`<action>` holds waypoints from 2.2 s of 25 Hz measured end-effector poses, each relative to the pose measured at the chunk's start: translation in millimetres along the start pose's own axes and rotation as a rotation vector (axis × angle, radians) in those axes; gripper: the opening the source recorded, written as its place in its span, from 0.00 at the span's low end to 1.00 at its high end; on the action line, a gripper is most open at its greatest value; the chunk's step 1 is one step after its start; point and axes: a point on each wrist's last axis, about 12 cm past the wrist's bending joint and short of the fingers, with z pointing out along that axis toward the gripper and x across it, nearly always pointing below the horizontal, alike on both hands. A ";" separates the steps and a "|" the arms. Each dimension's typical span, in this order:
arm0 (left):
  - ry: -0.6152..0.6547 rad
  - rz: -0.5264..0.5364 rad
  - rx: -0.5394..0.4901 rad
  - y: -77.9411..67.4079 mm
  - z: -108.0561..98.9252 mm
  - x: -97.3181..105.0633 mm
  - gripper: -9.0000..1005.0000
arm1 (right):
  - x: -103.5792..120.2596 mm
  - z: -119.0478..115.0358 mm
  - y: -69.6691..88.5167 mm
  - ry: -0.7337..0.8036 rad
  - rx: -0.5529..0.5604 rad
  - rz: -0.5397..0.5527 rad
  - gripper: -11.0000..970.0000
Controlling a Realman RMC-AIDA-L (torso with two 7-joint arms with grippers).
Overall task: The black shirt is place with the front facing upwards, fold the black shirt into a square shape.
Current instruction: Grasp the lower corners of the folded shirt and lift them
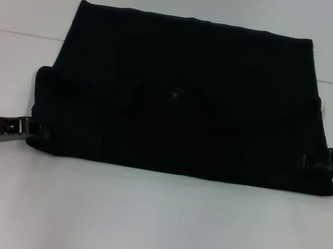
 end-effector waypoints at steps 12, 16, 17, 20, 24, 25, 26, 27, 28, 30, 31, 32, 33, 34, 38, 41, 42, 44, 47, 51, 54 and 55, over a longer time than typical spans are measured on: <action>-0.006 0.006 0.008 -2.8 1.2 -3.0 0.06 | 3.5 10.5 6.9 0.020 0.025 -0.048 0.77; -0.008 0.011 0.009 -3.6 1.3 -3.9 0.06 | 4.3 11.6 6.6 0.026 0.036 -0.056 0.66; -0.009 0.012 0.009 -3.8 1.3 -4.1 0.06 | 4.4 11.6 6.4 0.026 0.037 -0.056 0.64; -0.010 0.013 0.009 -3.9 1.2 -4.1 0.06 | 4.5 11.5 6.3 0.025 0.037 -0.055 0.56; -0.007 0.012 0.011 -3.7 0.7 -3.1 0.06 | 4.0 11.3 6.5 0.024 0.036 -0.054 0.43; -0.006 0.013 0.013 -3.7 0.5 -2.7 0.06 | 3.8 11.4 6.7 0.024 0.036 -0.055 0.39; -0.004 0.014 0.015 -3.7 0.4 -2.5 0.06 | 3.5 11.4 7.0 0.023 0.036 -0.055 0.35; -0.003 0.016 0.016 -3.7 0.1 -2.3 0.06 | 3.2 11.4 7.2 0.023 0.035 -0.056 0.32; -0.001 0.016 0.018 -3.8 0.0 -2.1 0.06 | 3.0 11.4 7.4 0.023 0.035 -0.057 0.27; 0.005 0.019 0.027 -4.9 -0.3 -2.0 0.06 | 2.7 10.8 7.6 0.023 0.034 -0.058 0.18; 0.008 0.020 0.032 -5.5 -0.7 -2.1 0.06 | 2.3 10.1 7.4 0.022 0.034 -0.058 0.13; 0.014 0.020 0.041 -6.3 -1.6 -2.3 0.06 | 2.3 8.8 6.8 0.025 0.032 -0.057 0.09; 0.019 0.019 0.052 -6.8 -3.4 -2.7 0.06 | 2.4 6.9 5.7 0.029 0.029 -0.056 0.08; 0.022 0.017 0.060 -6.9 -5.1 -3.1 0.06 | 2.5 4.8 4.8 0.034 0.024 -0.055 0.07; 0.081 0.010 0.131 -7.5 -21.0 -2.2 0.06 | 8.3 -10.6 -2.2 0.088 -0.009 -0.057 0.05; 0.150 -0.001 0.200 -7.1 -37.2 3.9 0.06 | 21.6 -24.4 -10.6 0.162 -0.047 -0.067 0.05; 0.175 -0.006 0.224 -6.9 -42.9 7.3 0.06 | 27.9 -28.8 -13.1 0.194 -0.067 -0.073 0.05; 0.227 -0.012 0.262 -6.6 -52.8 13.8 0.06 | 42.4 -36.2 -17.5 0.260 -0.112 -0.088 0.05; 0.353 -0.015 0.317 -8.0 -66.6 28.2 0.06 | 66.5 -43.7 -21.9 0.352 -0.188 -0.115 0.05; 0.507 -0.018 0.365 -9.5 -77.5 48.6 0.06 | 98.1 -47.7 -27.2 0.459 -0.265 -0.156 0.05; 0.599 0.001 0.411 -12.4 -82.5 60.8 0.06 | 117.0 -48.0 -29.3 0.533 -0.303 -0.189 0.05; 0.626 0.006 0.418 -13.0 -82.9 64.1 0.06 | 121.7 -47.6 -30.0 0.552 -0.309 -0.196 0.05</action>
